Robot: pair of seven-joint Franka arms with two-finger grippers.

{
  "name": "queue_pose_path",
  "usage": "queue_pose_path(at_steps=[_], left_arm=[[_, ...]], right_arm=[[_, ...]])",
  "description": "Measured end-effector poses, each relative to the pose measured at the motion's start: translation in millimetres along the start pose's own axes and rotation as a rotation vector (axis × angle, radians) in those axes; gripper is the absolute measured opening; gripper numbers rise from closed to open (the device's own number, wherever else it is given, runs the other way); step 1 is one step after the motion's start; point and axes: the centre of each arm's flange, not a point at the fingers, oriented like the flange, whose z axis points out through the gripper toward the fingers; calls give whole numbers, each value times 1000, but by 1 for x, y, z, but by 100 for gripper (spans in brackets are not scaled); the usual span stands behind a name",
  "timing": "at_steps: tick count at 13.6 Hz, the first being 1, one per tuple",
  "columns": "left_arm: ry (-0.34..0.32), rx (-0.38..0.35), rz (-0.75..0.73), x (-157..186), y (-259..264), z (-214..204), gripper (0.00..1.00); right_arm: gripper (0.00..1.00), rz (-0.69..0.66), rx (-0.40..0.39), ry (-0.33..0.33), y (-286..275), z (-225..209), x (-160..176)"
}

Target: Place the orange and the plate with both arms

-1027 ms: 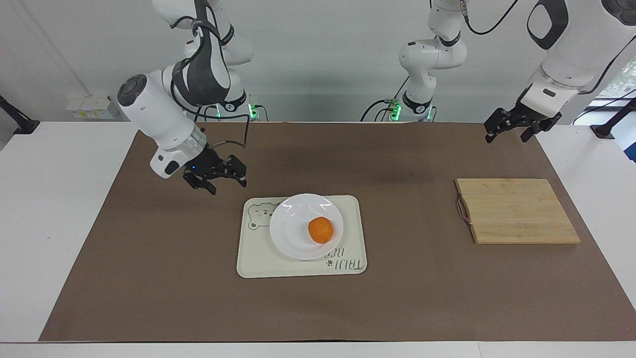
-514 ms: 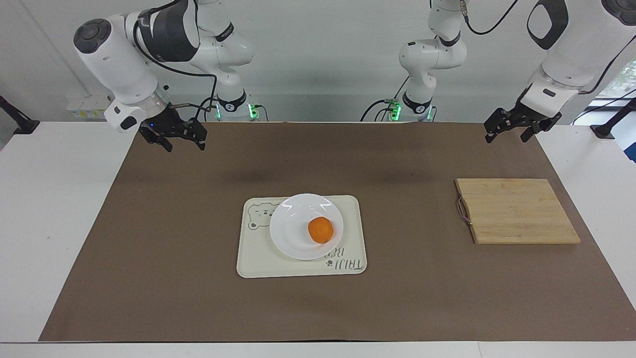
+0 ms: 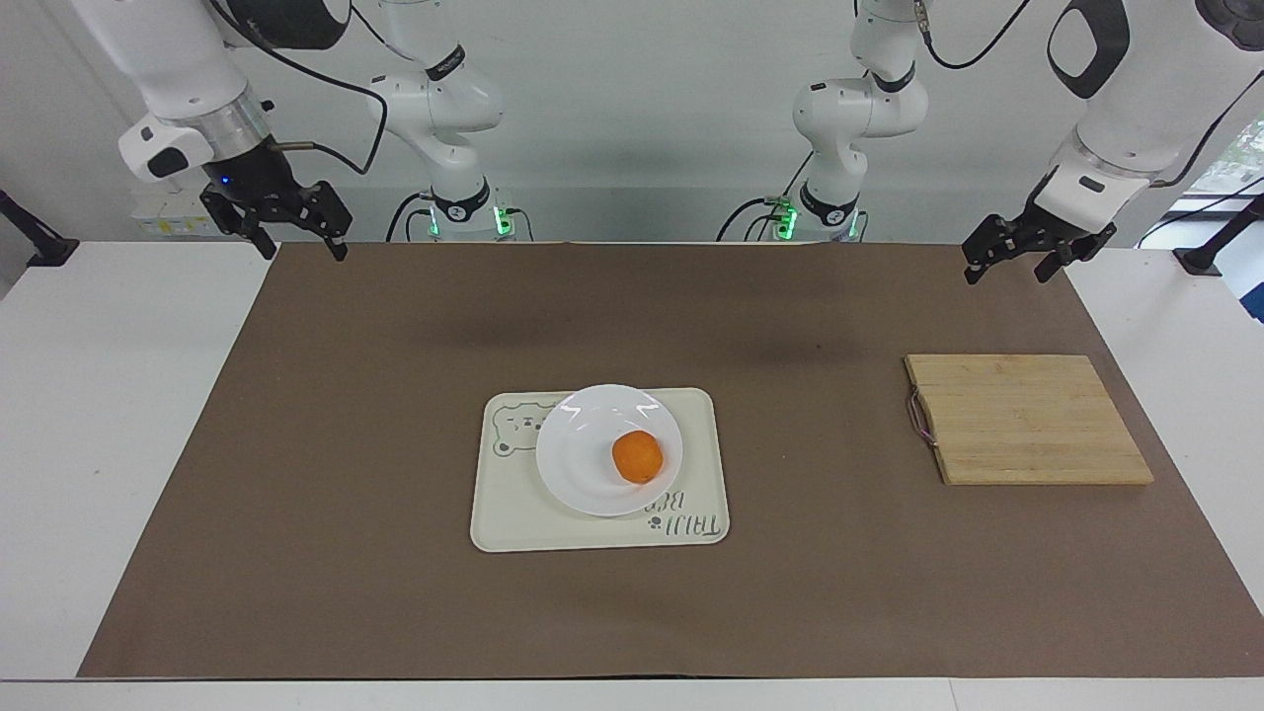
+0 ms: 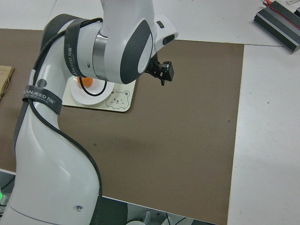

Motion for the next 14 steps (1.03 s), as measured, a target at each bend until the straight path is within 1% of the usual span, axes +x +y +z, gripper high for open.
queue_pose_path(at_steps=[2,3,7,14], left_arm=[[0,0,0,0,0,0,100],[0,0,0,0,0,0,100],[0,0,0,0,0,0,100],[0,0,0,0,0,0,100]], right_arm=[[100,-3,-33,7,1,-29,-8],[100,-6,-34,5,-1,-35,-10],[100,-18,-35,-26,-9,-23,-11],[100,-48,-40,-51,-24,-9,-11]])
